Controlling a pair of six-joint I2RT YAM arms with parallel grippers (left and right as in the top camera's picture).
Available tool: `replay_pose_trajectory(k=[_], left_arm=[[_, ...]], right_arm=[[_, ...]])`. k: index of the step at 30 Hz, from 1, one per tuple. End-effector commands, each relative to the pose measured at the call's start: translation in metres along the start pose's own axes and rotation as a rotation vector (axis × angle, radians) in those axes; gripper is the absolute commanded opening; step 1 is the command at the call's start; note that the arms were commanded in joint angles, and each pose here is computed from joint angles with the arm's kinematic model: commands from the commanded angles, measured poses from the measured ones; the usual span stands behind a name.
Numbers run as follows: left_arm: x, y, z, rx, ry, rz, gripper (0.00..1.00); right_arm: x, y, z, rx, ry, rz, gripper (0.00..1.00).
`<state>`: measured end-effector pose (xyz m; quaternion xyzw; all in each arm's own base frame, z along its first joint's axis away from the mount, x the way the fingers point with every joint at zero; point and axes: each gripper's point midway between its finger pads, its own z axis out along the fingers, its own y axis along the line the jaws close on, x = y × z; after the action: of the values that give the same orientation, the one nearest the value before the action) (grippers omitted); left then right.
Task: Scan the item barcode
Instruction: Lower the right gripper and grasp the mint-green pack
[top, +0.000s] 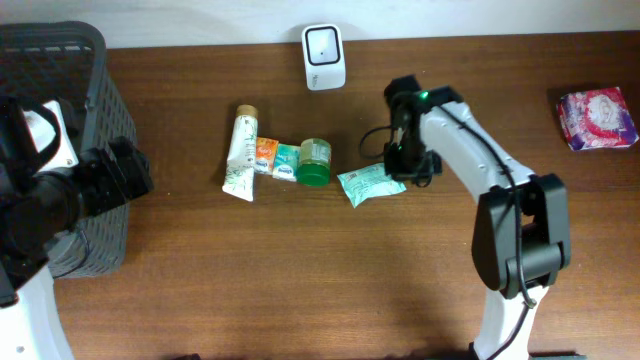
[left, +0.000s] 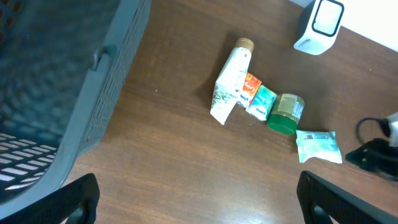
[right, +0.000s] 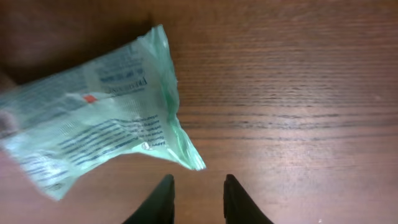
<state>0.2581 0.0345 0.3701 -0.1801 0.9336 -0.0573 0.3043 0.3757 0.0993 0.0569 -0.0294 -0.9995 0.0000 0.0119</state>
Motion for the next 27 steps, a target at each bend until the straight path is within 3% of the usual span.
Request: replay_pose_trajectory(k=[1,4,6,16,24,25,27], left_arm=[[0.0,0.001,0.0,-0.003,0.0,-0.014,0.99],[0.0,0.001,0.0,-0.003,0.001,-0.014,0.99],[0.0,0.001,0.0,-0.003,0.001,-0.014,0.99],[0.0,0.001,0.0,-0.003,0.001,-0.014,0.99],[0.0,0.001,0.0,-0.003,0.001,-0.013,0.99],[0.0,0.001,0.0,-0.003,0.001,-0.014,0.99],[0.0,0.001,0.0,-0.003,0.001,-0.014,0.99]], right_arm=[[-0.011,0.005,-0.015,-0.129,-0.003,-0.002,0.43],[-0.025,0.008,-0.018,-0.295,-0.035,-0.038,0.68],[-0.03,0.015,-0.021,-0.416,-0.054,-0.09,0.74],[-0.021,0.029,0.035,-0.543,0.018,-0.081,0.74],[-0.012,0.042,0.051,-0.651,0.021,-0.082,0.65],[-0.008,0.045,0.056,-0.657,0.025,-0.08,0.54],[-0.003,0.045,0.061,-0.659,0.039,-0.062,0.23]])
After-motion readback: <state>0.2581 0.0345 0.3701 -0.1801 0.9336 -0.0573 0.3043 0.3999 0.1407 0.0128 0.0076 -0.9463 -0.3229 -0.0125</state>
